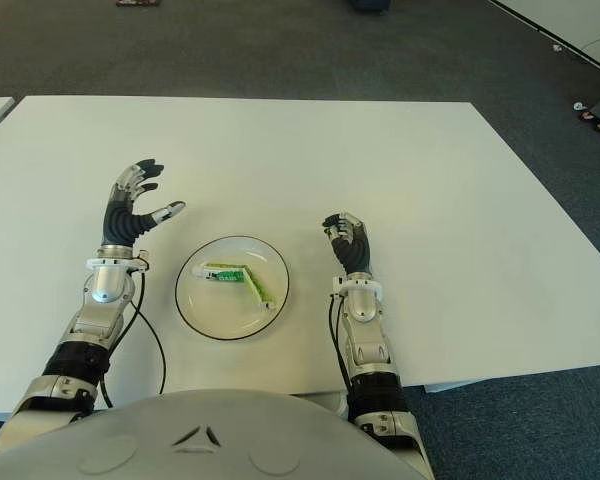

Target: Put the toothpaste on the table into the plate.

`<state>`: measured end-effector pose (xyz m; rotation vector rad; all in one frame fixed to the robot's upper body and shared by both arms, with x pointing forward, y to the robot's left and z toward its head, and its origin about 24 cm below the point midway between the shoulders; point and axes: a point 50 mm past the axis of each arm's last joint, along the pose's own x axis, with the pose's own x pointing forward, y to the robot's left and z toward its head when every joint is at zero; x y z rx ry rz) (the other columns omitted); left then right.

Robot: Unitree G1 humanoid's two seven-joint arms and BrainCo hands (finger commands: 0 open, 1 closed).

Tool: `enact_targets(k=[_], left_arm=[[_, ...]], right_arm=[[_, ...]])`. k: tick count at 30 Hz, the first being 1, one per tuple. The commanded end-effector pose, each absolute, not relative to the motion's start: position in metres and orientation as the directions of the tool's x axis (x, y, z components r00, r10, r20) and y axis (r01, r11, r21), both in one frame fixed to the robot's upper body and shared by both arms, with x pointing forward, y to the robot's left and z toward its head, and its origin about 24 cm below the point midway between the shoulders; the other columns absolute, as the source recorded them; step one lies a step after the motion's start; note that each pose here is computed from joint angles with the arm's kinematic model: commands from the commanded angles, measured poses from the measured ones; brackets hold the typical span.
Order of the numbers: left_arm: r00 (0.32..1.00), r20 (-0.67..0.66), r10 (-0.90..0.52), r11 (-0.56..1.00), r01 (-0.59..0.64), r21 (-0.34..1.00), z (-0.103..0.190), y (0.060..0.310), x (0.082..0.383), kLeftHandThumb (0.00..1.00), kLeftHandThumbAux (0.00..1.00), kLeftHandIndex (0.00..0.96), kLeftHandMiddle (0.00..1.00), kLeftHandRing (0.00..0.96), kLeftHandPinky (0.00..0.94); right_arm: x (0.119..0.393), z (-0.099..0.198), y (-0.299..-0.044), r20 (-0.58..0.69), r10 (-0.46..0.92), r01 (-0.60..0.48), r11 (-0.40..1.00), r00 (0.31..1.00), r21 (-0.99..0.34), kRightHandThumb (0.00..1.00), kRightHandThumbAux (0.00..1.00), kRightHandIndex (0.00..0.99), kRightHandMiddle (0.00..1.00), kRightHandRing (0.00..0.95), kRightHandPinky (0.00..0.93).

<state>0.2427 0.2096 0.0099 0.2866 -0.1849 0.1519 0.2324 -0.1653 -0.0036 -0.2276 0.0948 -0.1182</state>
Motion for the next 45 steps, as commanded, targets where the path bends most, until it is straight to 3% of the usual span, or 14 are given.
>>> enact_targets(k=[1, 7, 13, 22, 35, 45], left_arm=[[0.977, 0.155, 0.148, 0.964, -0.178, 0.197, -0.003, 0.213, 0.244, 0.000, 0.691, 0.175, 0.253, 0.252, 0.268], [0.985, 0.069, 0.157, 0.979, -0.164, 0.123, -0.024, 0.218, 0.237, 0.046, 0.659, 0.155, 0.249, 0.271, 0.324], [0.988, 0.002, 0.153, 0.983, -0.152, 0.100, -0.033, 0.219, 0.230, 0.075, 0.659, 0.160, 0.263, 0.302, 0.360], [0.986, -0.028, 0.163, 0.980, -0.159, 0.123, -0.039, 0.218, 0.222, 0.063, 0.643, 0.164, 0.258, 0.286, 0.307], [0.975, -0.052, 0.215, 0.970, -0.207, 0.129, -0.045, 0.216, 0.219, 0.050, 0.657, 0.171, 0.259, 0.271, 0.295], [0.973, -0.048, 0.227, 0.968, -0.220, 0.120, -0.048, 0.214, 0.216, 0.036, 0.657, 0.173, 0.272, 0.273, 0.282]], right_arm=[[0.236, -0.004, -0.165, -0.069, -0.140, 0.122, 0.968, 0.988, -0.219, 0.709, 0.735, 0.419, 0.454, 0.436, 0.444], [0.238, -0.005, -0.164, -0.054, -0.145, 0.129, 0.965, 0.988, -0.229, 0.709, 0.736, 0.418, 0.444, 0.433, 0.466], [0.240, -0.005, -0.165, -0.049, -0.146, 0.131, 0.964, 0.988, -0.231, 0.709, 0.736, 0.419, 0.425, 0.407, 0.424], [0.241, -0.005, -0.165, -0.032, -0.144, 0.133, 0.966, 0.989, -0.222, 0.711, 0.737, 0.419, 0.401, 0.360, 0.356], [0.241, -0.004, -0.166, -0.012, -0.139, 0.133, 0.968, 0.990, -0.214, 0.707, 0.736, 0.421, 0.354, 0.324, 0.378], [0.241, -0.005, -0.164, -0.015, -0.137, 0.130, 0.968, 0.991, -0.213, 0.707, 0.737, 0.421, 0.386, 0.347, 0.374]])
